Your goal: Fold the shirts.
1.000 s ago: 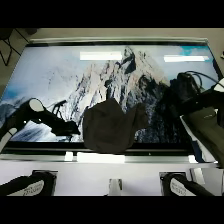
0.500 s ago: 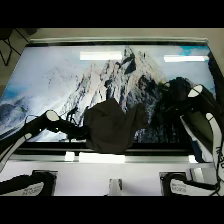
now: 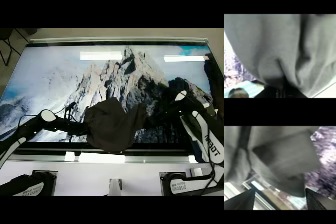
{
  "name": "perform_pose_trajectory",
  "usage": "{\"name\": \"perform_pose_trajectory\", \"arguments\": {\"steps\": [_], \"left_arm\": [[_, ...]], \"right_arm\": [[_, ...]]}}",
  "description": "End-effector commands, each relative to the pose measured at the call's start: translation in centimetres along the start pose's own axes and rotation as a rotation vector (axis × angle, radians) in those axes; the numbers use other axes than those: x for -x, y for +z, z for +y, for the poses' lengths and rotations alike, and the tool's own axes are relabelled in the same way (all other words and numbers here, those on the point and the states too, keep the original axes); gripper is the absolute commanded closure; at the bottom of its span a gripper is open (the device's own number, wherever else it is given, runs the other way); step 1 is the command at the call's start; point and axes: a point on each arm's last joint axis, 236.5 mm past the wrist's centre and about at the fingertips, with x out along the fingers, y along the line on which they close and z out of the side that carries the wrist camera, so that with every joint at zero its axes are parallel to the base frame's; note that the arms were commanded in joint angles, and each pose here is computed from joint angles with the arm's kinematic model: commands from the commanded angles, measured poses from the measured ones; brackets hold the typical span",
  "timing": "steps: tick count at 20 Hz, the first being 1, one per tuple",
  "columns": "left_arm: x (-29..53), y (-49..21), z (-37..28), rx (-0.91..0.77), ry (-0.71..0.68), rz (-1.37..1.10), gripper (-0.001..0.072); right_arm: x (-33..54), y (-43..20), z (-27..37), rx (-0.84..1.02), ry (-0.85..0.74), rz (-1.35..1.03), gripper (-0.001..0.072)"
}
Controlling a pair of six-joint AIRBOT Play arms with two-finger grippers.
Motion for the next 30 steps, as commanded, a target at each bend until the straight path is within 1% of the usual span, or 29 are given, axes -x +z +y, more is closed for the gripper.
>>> {"name": "perform_pose_trajectory", "arguments": {"steps": [1, 2, 3, 4, 6, 8, 10, 11, 13, 15, 16, 17, 19, 21, 23, 24, 26, 28, 30], "left_arm": [[1.5, 1.0, -1.6, -0.053, -0.020, -0.061, 0.0669], [2.1, 1.4, -2.3, -0.112, -0.028, -0.081, 0.0669], [3.0, 1.8, -3.3, -0.183, -0.037, -0.100, 0.0669], [4.2, 2.5, -4.2, -0.229, -0.035, -0.130, 0.0670], [8.1, 5.2, -6.3, -0.363, 0.014, -0.244, 0.0670], [15.6, 9.0, -10.2, -0.517, 0.071, -0.450, 0.0670], [26.4, 11.5, -16.5, -0.638, 0.069, -0.725, 0.0670], [32.4, 11.5, -19.9, -0.693, 0.056, -0.871, 0.0670], [44.6, 8.4, -27.6, -0.777, -0.030, -1.195, 0.0669], [51.5, 3.2, -33.5, -0.872, -0.178, -1.378, 0.0669], [53.2, 1.0, -35.1, -0.911, -0.223, -1.414, 0.0669], [53.8, -0.1, -35.9, -0.935, -0.243, -1.426, 0.0669], [53.2, -0.4, -35.9, -0.946, -0.238, -1.399, 0.0670], [50.6, 1.4, -34.4, -0.943, -0.155, -1.304, 0.0669], [45.5, 4.4, -31.8, -0.918, -0.070, -1.111, 0.0669], [42.2, 6.2, -30.0, -0.890, -0.035, -0.994, 0.0669], [35.6, 9.9, -26.4, -0.809, -0.007, -0.804, 0.0669], [28.6, 13.6, -22.7, -0.756, 0.022, -0.667, 0.0669], [21.4, 16.7, -18.7, -0.679, 0.042, -0.558, 0.0669]], "right_arm": [[-1.5, 1.8, -1.3, 0.008, -0.090, -0.029, 0.0373], [-1.4, 2.3, -1.2, -0.006, -0.094, -0.052, 0.0663], [-0.9, 2.7, -0.9, 0.003, -0.101, -0.073, 0.0681], [0.1, 3.1, -0.6, 0.040, -0.119, -0.098, 0.0682], [4.6, 5.0, 1.4, 0.192, -0.187, -0.202, 0.0682], [12.2, 7.5, 5.8, 0.414, -0.295, -0.387, 0.0683], [23.2, 8.5, 12.0, 0.579, -0.495, -0.647, 0.0683], [29.0, 7.8, 16.0, 0.652, -0.599, -0.796, 0.0683], [39.7, 3.2, 25.1, 0.767, -0.788, -1.135, 0.0683], [46.1, -3.3, 32.1, 0.781, -0.862, -1.440, 0.0682], [47.0, -5.9, 33.7, 0.770, -0.870, -1.510, 0.0682], [46.9, -7.6, 34.2, 0.742, -0.864, -1.525, 0.0682], [45.2, -9.0, 32.8, 0.672, -0.869, -1.444, 0.0682], [41.5, -8.9, 29.9, 0.624, -0.850, -1.245, 0.0682], [36.4, -8.6, 25.9, 0.558, -0.792, -0.972, 0.0682], [33.0, -8.9, 23.5, 0.502, -0.730, -0.807, 0.0682], [27.0, -9.4, 19.7, 0.362, -0.593, -0.577, 0.0682], [22.2, -8.6, 16.0, 0.290, -0.532, -0.476, 0.0682], [18.1, -7.1, 12.4, 0.225, -0.506, -0.465, 0.0682]]}}
